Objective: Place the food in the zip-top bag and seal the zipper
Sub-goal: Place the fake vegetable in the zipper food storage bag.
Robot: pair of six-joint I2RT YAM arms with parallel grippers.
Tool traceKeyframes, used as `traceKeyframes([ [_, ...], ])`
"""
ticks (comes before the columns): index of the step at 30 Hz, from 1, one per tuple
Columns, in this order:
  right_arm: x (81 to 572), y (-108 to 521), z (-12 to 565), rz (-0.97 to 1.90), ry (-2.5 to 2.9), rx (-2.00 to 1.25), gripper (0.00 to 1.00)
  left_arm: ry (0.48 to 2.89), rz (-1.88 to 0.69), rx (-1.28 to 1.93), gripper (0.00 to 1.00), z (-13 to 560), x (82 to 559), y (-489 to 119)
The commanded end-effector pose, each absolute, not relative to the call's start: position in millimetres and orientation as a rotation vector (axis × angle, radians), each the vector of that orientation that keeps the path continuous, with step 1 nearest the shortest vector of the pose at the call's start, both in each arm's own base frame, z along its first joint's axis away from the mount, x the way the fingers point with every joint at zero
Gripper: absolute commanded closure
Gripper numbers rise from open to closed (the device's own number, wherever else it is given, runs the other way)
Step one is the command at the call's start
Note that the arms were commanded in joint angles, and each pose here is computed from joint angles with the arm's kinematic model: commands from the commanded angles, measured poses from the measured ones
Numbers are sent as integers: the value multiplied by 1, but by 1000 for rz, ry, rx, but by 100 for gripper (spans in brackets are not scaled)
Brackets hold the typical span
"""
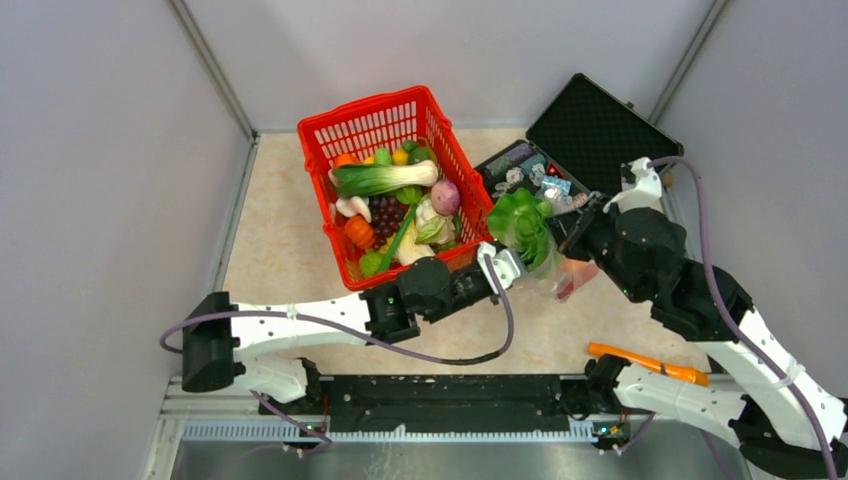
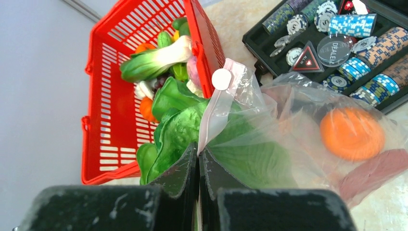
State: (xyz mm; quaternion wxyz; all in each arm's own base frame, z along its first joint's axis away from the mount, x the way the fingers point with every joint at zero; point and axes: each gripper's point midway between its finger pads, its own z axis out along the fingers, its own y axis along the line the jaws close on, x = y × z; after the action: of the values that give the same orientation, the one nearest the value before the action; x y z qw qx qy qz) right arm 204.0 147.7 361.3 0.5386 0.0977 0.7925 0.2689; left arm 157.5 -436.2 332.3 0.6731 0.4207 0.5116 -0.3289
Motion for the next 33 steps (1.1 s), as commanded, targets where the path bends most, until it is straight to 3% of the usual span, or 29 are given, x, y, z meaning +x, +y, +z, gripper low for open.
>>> traceKeyframes([
  [1,206,150,395,762,1760,292,100,1141,-818,983,80,340,147,-446],
  [2,205,150,398,765,1757,286,100,1200,-773,986,58,324,154,-445],
  [3,204,150,399,762,1762,277,100,1251,-737,986,55,311,160,-443],
  [4,204,151,400,756,1769,268,100,1281,-728,987,60,303,162,-440],
  [5,204,152,399,750,1779,255,100,1291,-738,976,56,299,161,-438],
  [7,204,153,398,745,1789,245,100,1295,-773,931,32,301,159,-431],
  [11,206,152,395,729,1793,252,100,1289,-821,861,16,318,164,-416],
  [17,208,151,399,719,1786,252,100,1261,-910,811,11,340,165,-401],
  [19,207,152,400,724,1785,250,100,1266,-906,800,6,339,169,-397],
  [26,207,154,393,731,1798,248,100,1336,-984,795,2,328,172,-370],
  [27,207,158,393,747,1797,241,100,1344,-1067,828,4,325,170,-372],
  [29,206,167,392,785,1800,216,100,1378,-1174,850,28,323,175,-378],
  [30,206,170,391,798,1802,205,100,1391,-1205,870,35,322,175,-385],
  [33,206,178,388,823,1816,187,100,1365,-1271,986,39,327,167,-407],
])
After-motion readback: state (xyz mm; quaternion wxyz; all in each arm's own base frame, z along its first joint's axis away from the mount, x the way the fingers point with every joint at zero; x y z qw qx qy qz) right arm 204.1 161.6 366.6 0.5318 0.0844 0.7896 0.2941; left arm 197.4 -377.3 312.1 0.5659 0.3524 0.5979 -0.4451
